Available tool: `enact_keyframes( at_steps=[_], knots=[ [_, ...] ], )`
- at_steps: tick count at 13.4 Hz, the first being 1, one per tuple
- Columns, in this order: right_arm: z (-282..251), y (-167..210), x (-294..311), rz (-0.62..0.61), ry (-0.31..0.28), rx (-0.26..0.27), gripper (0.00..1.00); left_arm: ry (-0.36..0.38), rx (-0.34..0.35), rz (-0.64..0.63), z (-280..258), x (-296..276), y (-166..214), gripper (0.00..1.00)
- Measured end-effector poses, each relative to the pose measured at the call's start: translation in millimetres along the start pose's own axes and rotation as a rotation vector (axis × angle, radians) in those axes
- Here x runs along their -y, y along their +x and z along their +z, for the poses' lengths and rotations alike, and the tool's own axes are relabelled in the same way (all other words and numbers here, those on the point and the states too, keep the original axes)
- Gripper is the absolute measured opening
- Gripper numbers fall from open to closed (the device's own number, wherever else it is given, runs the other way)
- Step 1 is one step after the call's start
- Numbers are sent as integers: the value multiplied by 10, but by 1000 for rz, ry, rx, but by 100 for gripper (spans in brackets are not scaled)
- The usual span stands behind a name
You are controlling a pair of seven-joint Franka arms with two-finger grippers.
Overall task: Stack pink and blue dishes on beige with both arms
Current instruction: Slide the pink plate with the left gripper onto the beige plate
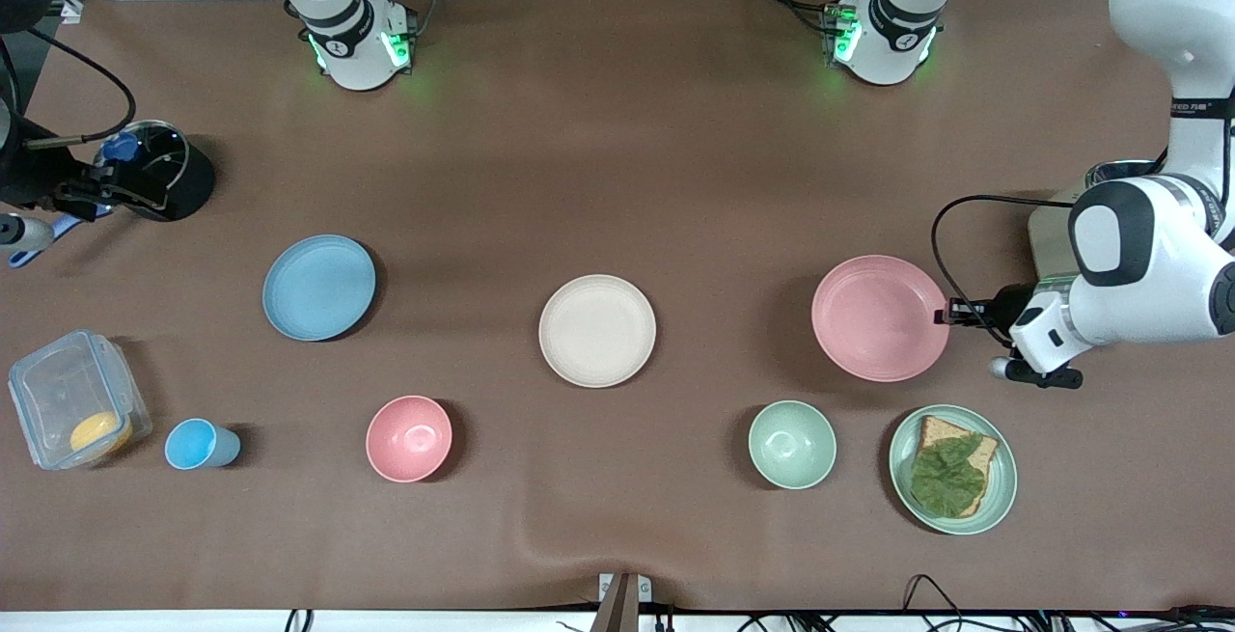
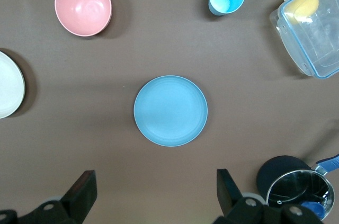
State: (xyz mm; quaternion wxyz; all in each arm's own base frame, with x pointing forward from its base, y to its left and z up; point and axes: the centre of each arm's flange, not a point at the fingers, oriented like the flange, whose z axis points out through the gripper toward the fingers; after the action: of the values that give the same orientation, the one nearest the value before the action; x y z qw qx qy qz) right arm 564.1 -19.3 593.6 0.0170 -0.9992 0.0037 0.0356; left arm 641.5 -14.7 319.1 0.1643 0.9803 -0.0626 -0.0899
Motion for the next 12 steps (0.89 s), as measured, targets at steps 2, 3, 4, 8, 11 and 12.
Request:
enact_keyframes(
  at_steps=[2, 3, 4, 8, 11, 12],
  knots=[
    [0, 0, -1, 0, 0, 0, 100, -6, -9, 40, -23, -295, 72, 5],
    [0, 0, -1, 0, 0, 0, 100, -8, -1, 48, 36, -481, 97, 5],
    [0, 0, -2, 0, 0, 0, 100, -5, 14, 41, 147, -713, 118, 5],
    [0, 0, -5, 1, 0, 0, 100, -15, 14, -3, 483, -1497, 325, 5],
    [1, 1, -7, 1, 0, 0, 100, -42, -34, -39, 703, -1855, 534, 5],
    [1, 1, -7, 1, 0, 0, 100, -57, -57, -46, 841, -1973, 592, 5]
  ],
)
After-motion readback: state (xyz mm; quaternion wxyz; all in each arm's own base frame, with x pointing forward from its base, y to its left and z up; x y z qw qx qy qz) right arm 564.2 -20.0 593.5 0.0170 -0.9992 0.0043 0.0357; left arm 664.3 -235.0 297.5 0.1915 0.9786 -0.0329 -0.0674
